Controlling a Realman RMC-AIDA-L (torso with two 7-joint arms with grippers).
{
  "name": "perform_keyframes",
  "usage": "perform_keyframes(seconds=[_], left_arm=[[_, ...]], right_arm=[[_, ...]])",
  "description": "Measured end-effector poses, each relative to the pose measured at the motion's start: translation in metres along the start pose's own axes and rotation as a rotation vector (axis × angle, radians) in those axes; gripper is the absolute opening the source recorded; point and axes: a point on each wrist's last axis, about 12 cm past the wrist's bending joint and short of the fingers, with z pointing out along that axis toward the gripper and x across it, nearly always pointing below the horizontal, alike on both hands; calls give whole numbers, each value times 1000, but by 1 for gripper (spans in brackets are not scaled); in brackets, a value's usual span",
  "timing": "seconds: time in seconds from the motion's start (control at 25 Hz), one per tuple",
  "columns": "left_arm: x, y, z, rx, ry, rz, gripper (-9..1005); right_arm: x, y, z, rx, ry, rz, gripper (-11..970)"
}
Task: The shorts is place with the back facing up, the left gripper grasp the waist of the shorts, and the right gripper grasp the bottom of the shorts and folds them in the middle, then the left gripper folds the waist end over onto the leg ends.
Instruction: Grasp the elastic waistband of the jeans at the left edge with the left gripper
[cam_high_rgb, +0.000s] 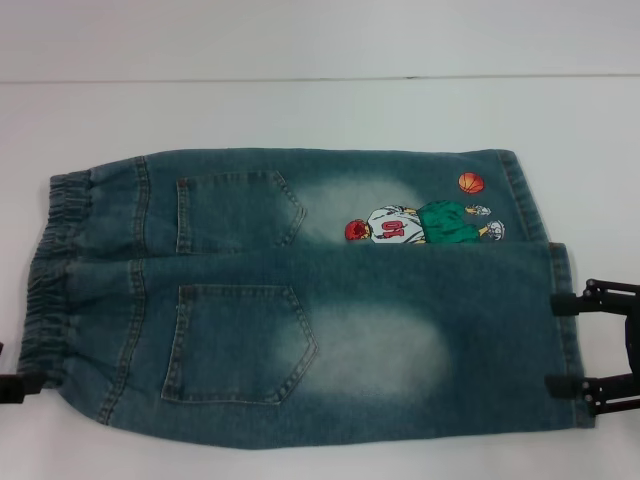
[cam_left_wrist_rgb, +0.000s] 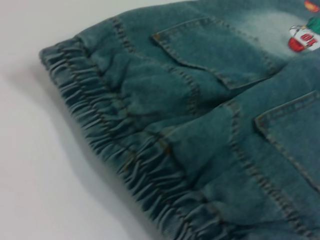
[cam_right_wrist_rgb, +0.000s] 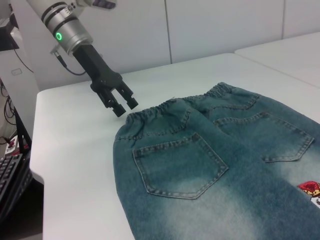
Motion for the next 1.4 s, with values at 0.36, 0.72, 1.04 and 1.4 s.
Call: perform_keyframes(seconds=[0.36,0.72,1.04,1.4], left_arm=[[0,0,10,7,17,-6,834],[-4,-4,21,46,37,14,825],[-9,-4,20,56,29,30,708],[-20,-3,21,51,-12,38,447]], right_arm=[[-2,-2,2,0,-3,0,940],[-2,-2,2,-1,-3,1,940],[-1,-2,1,0,-1,4,941],[0,-1,0,9,-11,12,940]])
